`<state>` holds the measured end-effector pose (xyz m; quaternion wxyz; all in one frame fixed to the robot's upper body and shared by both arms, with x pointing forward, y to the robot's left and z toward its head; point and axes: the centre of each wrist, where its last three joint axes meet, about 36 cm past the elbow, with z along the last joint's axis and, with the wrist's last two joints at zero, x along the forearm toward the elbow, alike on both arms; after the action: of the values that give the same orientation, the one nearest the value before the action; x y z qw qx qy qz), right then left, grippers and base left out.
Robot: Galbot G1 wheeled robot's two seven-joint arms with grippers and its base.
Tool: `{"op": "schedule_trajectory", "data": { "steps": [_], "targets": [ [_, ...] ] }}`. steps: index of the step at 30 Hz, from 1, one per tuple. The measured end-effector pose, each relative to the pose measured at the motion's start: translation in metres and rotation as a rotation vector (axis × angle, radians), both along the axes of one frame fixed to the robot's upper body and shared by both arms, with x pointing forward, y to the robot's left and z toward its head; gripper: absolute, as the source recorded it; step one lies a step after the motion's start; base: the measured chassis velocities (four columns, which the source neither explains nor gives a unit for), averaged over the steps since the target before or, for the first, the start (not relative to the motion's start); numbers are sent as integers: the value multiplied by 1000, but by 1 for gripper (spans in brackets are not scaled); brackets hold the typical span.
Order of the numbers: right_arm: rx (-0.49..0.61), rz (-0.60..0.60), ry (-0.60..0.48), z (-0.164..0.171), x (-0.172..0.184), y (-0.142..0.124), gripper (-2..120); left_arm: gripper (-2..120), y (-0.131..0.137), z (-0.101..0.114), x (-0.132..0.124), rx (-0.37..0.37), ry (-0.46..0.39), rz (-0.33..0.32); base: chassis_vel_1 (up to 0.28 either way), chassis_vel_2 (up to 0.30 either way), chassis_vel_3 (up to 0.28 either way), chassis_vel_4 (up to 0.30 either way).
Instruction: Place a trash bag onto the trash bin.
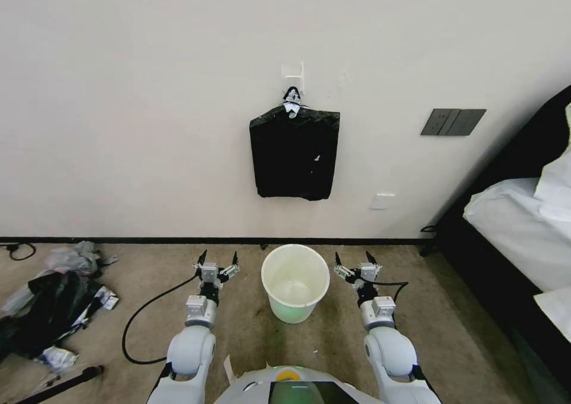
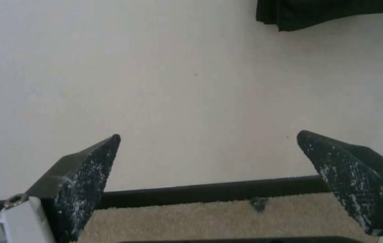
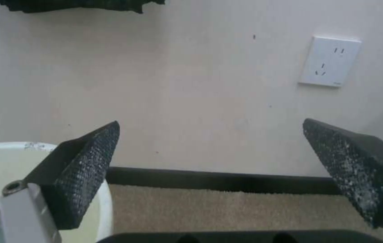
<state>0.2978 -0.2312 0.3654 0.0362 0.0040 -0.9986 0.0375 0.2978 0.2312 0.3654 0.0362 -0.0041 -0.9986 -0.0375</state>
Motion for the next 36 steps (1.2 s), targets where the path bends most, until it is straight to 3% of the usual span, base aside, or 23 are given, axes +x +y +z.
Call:
{"op": "schedule_trajectory", "data": {
  "steps": [36],
  "targets": [
    [-3, -1, -15, 1, -3, 1, 100, 100, -2, 5, -5, 7, -24, -8, 0, 0, 0, 0]
  ]
}}
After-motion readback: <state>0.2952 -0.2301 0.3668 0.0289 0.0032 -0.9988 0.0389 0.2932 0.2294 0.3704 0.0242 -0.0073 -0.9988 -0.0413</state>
